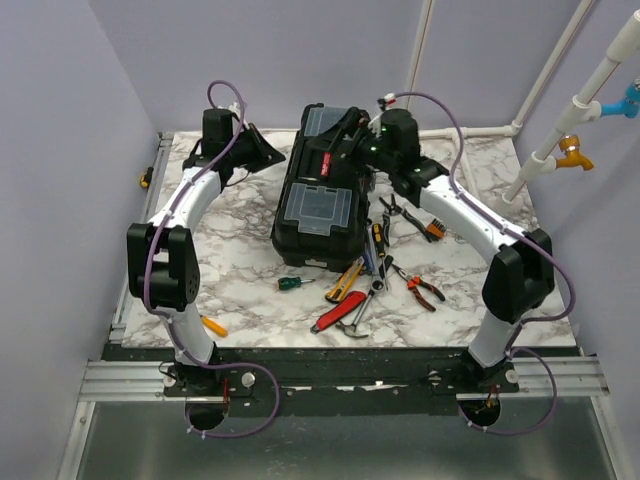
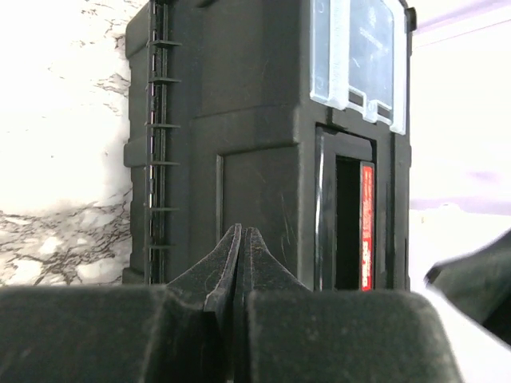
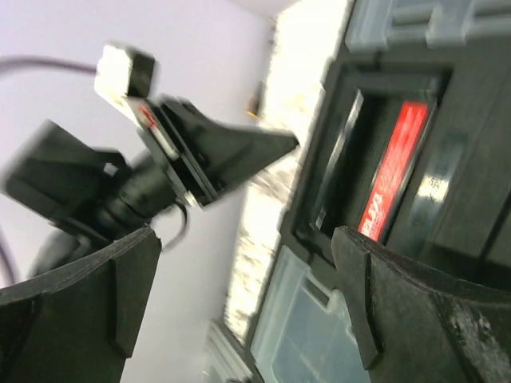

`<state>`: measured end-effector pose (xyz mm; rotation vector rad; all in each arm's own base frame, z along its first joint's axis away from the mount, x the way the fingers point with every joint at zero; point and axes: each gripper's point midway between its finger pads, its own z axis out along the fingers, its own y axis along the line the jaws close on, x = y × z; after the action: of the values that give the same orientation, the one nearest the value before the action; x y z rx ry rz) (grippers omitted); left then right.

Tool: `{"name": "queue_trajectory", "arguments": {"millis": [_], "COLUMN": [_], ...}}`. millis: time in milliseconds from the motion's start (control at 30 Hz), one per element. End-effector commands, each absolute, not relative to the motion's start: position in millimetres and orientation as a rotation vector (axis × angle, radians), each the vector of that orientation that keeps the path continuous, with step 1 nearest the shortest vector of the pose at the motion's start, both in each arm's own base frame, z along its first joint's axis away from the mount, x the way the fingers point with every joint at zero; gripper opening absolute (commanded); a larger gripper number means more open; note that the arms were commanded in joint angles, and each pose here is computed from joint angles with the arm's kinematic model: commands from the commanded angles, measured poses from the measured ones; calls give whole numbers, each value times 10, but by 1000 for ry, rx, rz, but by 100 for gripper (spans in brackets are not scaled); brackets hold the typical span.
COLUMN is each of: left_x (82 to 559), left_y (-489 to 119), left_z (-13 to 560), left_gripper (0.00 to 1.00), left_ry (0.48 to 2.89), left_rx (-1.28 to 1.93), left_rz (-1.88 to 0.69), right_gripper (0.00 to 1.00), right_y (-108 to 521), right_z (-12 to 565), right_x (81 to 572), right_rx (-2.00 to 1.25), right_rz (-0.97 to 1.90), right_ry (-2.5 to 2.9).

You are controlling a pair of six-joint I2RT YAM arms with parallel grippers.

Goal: Pack the tool kit

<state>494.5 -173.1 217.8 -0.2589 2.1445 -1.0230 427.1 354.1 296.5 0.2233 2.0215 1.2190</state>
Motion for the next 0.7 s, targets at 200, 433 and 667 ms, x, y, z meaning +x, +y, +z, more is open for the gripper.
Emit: {"name": "queue_trajectory", "arguments": {"millis": [200,433,667], "left_x": [4703,4666,4660], "left_y": [-1527,-1523,-1525], "left_z": [2679,2689,2638], "left_gripper": [4,4,4], "left_ry": [2017,2016,2031], "left_rx": [-180,-177,-174], "left_rz": [-931,-935,-933], "right_gripper": [100,100,100], "right_y": [3055,3085,3188], "right_z": [3365,3547,3311], "right_x": [4392,4275,4504], "right_rx": [314,172,292], "right_rz": [1757,1781,1514], "right_ry": [1636,1553,1783]}}
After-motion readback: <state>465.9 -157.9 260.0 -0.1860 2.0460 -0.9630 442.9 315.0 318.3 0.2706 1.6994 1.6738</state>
